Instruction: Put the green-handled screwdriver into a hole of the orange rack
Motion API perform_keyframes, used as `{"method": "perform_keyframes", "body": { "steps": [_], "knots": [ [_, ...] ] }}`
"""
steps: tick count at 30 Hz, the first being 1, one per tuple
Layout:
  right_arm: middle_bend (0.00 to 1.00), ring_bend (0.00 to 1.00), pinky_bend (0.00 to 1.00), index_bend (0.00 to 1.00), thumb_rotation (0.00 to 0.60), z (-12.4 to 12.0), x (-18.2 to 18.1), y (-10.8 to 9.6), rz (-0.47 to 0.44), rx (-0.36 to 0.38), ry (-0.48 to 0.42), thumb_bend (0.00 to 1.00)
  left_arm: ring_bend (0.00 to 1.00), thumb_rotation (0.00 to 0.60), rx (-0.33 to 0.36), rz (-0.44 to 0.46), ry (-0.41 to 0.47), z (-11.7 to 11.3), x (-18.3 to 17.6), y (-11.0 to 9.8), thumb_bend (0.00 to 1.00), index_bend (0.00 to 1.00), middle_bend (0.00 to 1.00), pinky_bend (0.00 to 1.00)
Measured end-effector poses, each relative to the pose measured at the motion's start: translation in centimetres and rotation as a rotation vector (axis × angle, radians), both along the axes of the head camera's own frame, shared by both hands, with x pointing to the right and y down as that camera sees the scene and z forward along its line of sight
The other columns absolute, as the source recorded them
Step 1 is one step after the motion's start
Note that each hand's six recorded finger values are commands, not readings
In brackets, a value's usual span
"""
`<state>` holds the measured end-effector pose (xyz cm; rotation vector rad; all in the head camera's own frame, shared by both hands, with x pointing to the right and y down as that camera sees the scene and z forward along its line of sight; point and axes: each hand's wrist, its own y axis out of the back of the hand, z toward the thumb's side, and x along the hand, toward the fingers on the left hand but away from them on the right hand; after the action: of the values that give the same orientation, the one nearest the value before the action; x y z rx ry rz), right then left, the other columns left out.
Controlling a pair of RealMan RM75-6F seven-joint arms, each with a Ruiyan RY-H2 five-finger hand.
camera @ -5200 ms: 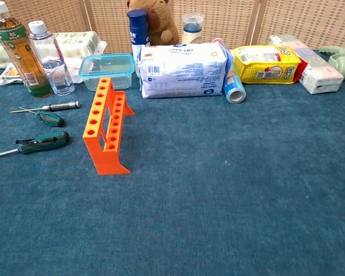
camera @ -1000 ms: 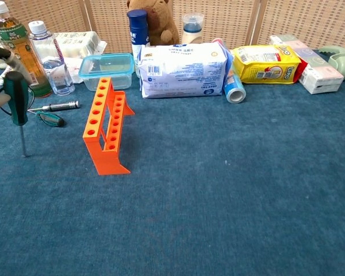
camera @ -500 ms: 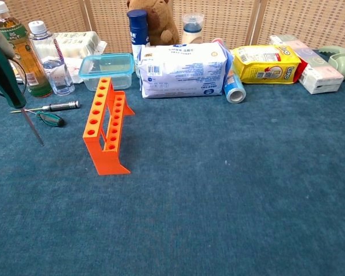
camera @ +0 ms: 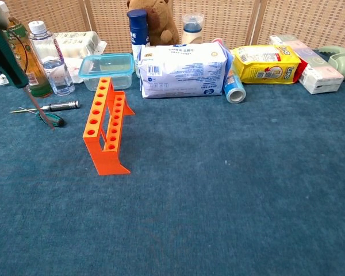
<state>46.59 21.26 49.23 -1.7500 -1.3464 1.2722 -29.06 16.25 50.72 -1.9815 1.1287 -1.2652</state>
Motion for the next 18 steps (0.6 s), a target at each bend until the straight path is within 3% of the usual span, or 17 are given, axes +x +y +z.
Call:
{"method": "perform_keyframes", "body": {
  "steps": [11,18],
  "knots": [
    [0.03,0.01,0.05,0.07,0.600,0.0,0.0,0.0,-0.001,-0.002,-0.001,0.32,0.95,0.600,0.082,0.071,0.081,-1.9,1.6,-0.1,0.47,0.42,1.00,0.99],
    [0.03,0.01,0.05,0.07,0.600,-0.1,0.1,0.0,-0.001,0.000,-0.002,0.32,0.95,0.600,0.073,0.117,0.145,-2.1,3.0,0.4,0.47,0.42,1.00,0.99]
  ]
}}
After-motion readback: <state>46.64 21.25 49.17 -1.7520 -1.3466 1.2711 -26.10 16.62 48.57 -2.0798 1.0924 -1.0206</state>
